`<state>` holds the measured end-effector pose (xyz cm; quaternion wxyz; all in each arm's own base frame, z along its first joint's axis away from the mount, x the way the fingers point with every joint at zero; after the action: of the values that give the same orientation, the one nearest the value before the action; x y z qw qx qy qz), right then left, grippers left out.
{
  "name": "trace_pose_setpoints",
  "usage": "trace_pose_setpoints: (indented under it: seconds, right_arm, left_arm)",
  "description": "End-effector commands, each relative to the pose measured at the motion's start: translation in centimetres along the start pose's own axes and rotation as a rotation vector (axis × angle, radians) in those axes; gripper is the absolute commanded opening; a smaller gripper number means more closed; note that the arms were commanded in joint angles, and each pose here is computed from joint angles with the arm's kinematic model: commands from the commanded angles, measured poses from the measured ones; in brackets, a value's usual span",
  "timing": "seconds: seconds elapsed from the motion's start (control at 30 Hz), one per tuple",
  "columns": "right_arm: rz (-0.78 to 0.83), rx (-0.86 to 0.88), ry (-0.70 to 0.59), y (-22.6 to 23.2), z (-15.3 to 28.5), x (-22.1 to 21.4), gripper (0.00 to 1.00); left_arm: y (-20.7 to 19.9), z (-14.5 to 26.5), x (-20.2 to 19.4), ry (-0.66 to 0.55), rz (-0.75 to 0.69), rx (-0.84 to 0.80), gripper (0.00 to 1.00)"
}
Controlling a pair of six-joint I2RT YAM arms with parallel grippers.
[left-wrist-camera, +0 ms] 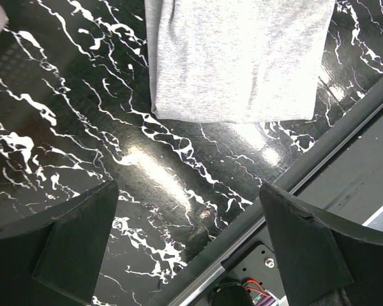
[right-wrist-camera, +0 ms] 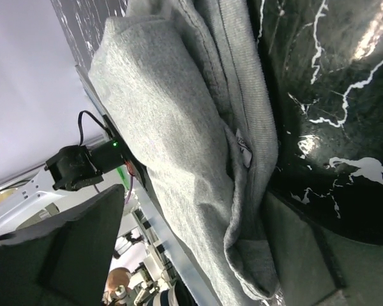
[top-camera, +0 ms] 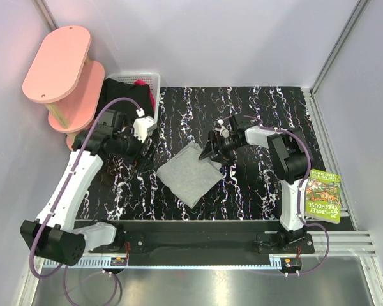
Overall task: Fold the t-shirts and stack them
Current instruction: Put the neatly folded tshirt into the corner of the board with the right arm
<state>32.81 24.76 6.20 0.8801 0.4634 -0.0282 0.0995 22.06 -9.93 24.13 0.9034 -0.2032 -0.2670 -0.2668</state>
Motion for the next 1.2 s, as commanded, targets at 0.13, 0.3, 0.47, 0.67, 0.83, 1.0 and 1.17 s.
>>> trace_pose_setpoints:
  seconds: [0.13, 0.3, 0.47, 0.67, 0.83, 1.0, 1.17]
  right_arm:
    - [-0.105, -0.260, 0.122, -6.7, -3.2, -5.3, 0.80]
    - [-0.105, -0.267, 0.127, -6.7, -3.4, -5.9, 0.86]
    - [-0.108, -0.259, 0.122, -6.4, -3.3, -5.9, 0.86]
    - [-0.109, -0.247, 0.120, -6.1, -3.4, -5.8, 0.85]
    - [-0.106, -0.234, 0.117, -5.8, -3.5, -5.9, 0.85]
    - [-0.115, -0.222, 0.122, -5.6, -3.9, -6.3, 0.84]
    - [-0.113, -0.202, 0.110, -5.2, -4.0, -6.2, 0.84]
  left_arm:
    - [0.0, 0.8, 0.3, -0.032, -0.014, 0.029, 0.99]
    - [0.3, -4.1, -0.8, 0.129, -0.010, -0.006, 0.99]
    - [-0.4, -8.7, -2.1, 0.293, -0.072, -0.022, 0.98]
    - [-0.5, -12.4, -4.5, 0.453, -0.109, -0.026, 0.95]
    - [-1.1, -14.1, -6.3, 0.525, -0.124, -0.031, 0.95]
    - [-1.1, -16.2, -7.1, 0.577, -0.138, -0.029, 0.95]
    - [-0.8, -17.8, -7.6, 0.619, -0.130, -0.040, 0.95]
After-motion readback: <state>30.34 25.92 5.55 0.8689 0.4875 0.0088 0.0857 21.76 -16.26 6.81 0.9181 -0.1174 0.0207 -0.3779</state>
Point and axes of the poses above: each gripper's point midway between its finger pads, its own z axis back along the fingers, its own y axis along the line the jaws close on, x = y × z, the point moved 4 cm from there along z, back along the fingers, and after that the axes turned 9 degrees about z, right-handed, at the moved point
